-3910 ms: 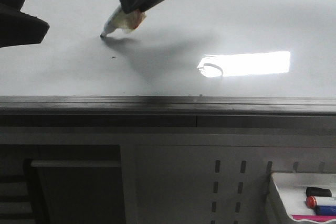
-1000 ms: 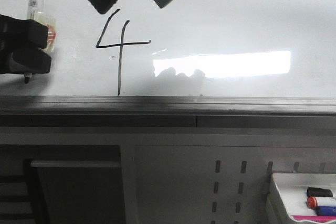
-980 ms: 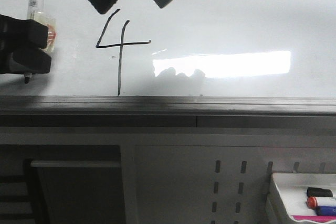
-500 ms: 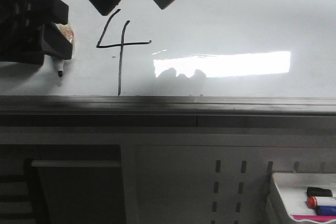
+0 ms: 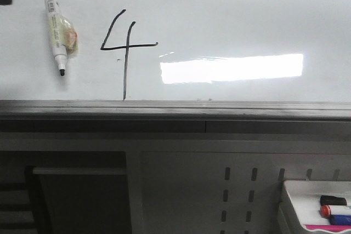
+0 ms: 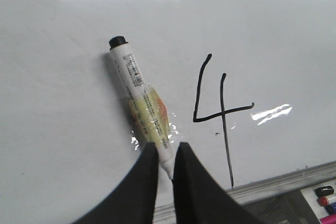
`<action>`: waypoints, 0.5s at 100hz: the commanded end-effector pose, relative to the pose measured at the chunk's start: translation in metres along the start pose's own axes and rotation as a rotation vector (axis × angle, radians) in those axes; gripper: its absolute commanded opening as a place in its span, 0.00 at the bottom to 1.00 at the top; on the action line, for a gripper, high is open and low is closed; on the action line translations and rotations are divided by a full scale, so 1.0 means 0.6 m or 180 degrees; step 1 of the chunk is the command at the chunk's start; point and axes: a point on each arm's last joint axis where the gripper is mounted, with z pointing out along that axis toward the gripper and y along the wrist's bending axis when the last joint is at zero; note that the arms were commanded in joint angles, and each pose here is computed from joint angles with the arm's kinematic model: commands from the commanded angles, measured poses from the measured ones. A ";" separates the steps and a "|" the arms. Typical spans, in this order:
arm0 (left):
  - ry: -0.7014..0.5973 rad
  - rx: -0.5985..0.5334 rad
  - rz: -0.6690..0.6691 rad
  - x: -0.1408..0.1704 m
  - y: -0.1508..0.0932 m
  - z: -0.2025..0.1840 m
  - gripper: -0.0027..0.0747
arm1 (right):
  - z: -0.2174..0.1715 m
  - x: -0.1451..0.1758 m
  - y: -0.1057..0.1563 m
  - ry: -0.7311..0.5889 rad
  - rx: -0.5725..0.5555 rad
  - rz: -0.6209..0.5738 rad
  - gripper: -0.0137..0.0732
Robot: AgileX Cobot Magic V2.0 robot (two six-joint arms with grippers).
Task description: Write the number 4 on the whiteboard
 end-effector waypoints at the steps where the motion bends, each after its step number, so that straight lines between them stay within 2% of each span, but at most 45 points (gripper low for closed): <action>1: -0.0484 0.0076 0.0040 -0.017 -0.002 -0.042 0.01 | -0.044 -0.002 -0.003 -0.0697 0.0174 -0.0006 0.08; 19: -0.0995 0.0157 0.0283 0.018 0.005 -0.110 0.01 | -0.087 0.080 0.008 -0.1214 0.0304 -0.0005 0.08; 27: -0.1096 0.0168 0.0355 0.044 0.010 -0.128 0.01 | -0.107 0.121 0.014 -0.1389 0.0343 -0.0006 0.08; 50: -0.1332 0.0170 0.0612 0.099 0.021 -0.158 0.01 | -0.128 0.212 0.028 -0.1512 0.0367 -0.0007 0.08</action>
